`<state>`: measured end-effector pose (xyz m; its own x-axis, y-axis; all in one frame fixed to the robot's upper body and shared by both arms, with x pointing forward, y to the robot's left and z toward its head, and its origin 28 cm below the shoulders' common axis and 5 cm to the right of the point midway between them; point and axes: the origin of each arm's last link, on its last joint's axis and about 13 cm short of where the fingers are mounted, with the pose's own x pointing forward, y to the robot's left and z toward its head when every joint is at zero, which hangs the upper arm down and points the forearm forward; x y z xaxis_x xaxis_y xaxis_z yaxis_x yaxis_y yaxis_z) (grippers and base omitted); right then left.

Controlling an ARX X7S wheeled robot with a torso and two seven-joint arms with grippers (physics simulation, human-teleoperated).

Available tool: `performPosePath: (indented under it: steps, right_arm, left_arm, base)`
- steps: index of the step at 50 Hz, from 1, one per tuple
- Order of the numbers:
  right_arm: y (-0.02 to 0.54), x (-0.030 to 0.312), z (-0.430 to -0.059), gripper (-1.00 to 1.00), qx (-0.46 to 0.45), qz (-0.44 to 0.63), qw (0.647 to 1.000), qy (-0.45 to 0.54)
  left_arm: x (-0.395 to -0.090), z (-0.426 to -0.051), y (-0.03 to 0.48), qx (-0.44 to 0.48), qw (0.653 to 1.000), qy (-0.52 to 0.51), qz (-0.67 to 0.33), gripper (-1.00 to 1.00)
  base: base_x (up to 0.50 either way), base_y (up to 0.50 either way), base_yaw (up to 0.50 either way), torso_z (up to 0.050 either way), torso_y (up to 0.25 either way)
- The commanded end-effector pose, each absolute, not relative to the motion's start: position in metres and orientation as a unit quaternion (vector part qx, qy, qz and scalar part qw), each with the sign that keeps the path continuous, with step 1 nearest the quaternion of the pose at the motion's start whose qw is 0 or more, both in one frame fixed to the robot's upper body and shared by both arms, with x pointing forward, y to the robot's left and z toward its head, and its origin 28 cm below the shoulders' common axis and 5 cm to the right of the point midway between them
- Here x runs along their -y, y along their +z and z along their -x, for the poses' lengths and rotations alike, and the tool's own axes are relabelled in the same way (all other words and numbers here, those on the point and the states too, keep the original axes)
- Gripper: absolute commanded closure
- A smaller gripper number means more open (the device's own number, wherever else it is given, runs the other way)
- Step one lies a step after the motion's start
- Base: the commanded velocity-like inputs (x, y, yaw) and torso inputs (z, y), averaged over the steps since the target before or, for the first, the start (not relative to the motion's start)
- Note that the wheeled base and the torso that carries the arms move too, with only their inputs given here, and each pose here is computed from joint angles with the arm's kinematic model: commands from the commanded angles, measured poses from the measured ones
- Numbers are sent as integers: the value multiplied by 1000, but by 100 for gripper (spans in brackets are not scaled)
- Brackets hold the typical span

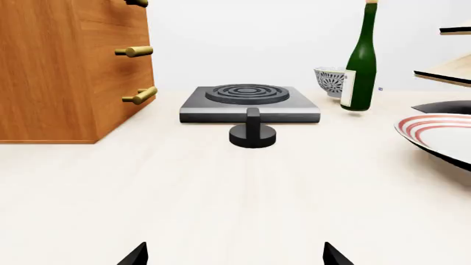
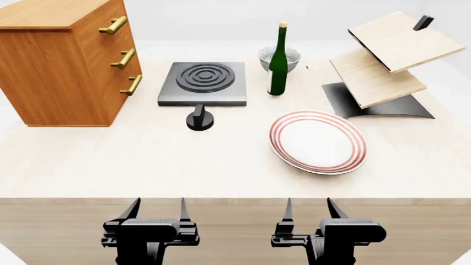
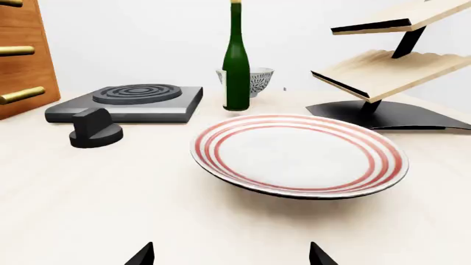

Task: Turn on the stove.

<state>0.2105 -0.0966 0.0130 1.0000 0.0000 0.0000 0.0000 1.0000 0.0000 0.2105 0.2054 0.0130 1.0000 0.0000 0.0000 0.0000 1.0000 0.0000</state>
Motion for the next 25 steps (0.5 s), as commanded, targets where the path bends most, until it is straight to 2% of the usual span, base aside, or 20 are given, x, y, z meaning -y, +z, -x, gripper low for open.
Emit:
performPosePath:
  steps: [1,5,13,20,25]
  right_arm:
    - [13,96,-210,-100,0,0,1000,0]
    - [11,97,-210,-100,1,1,1000,-10]
    - [4,102,-220,-100,-70,14,996,-61]
    - [72,107,-231,-100,-27,25,997,-60]
    - [108,108,-227,-100,-30,10,999,-37]
  left_arm:
    - [-205,-210,13,0,1000,0,0,-100]
    - [-206,-212,9,-23,999,16,-22,-100]
    - [-209,-220,7,-63,995,55,-48,-100]
    - [-211,-230,67,-69,997,20,-7,-100]
    - [-216,-228,114,-78,997,-2,25,-100]
  base:
    - [0,0,0,0,0]
    - [0,0,0,0,0]
    - [0,0,0,0,0]
    - [0,0,0,0,0]
    - [0,0,0,0,0]
